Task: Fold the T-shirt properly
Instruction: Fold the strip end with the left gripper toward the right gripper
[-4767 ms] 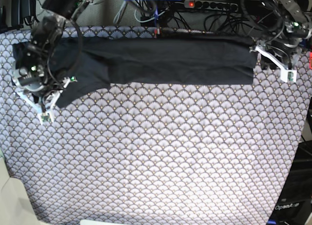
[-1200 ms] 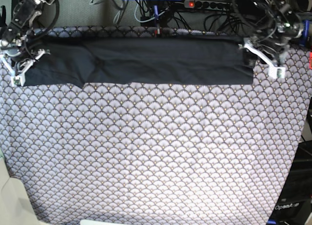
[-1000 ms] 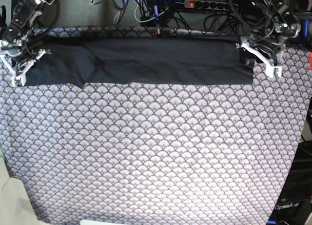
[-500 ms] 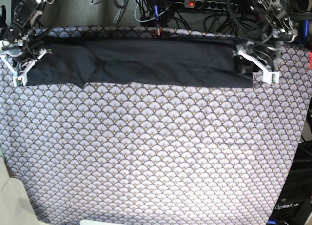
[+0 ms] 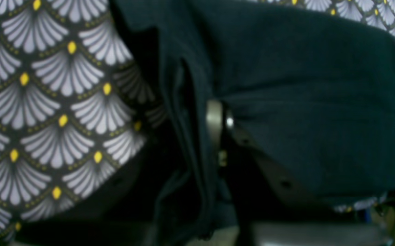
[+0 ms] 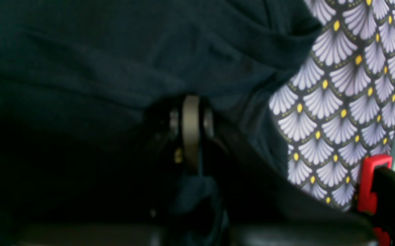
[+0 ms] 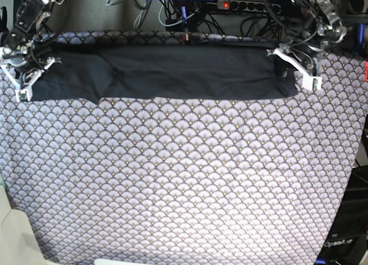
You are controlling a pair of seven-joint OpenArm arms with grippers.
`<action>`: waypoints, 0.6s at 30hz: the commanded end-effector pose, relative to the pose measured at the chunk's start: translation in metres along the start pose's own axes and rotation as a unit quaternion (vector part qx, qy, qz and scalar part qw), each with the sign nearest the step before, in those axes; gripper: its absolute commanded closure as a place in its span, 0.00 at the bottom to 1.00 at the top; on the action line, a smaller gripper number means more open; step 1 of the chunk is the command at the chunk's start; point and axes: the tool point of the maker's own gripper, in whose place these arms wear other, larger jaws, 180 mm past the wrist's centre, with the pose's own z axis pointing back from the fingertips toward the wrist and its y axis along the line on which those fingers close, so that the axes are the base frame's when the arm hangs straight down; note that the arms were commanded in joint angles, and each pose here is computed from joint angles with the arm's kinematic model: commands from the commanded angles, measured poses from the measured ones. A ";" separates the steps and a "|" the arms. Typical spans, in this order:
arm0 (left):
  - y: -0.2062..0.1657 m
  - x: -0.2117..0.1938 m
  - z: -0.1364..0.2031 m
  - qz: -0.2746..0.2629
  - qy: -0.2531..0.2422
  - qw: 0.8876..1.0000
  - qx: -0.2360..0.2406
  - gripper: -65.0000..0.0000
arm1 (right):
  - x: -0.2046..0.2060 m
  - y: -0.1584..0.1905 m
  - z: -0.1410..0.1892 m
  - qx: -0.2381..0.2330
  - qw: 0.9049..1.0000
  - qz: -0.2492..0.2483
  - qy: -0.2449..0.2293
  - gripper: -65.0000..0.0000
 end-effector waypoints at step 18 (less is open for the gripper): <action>-0.157 0.055 0.007 -0.246 -0.030 0.963 -0.109 1.00 | 0.010 0.010 0.000 0.010 1.000 0.009 -0.014 1.00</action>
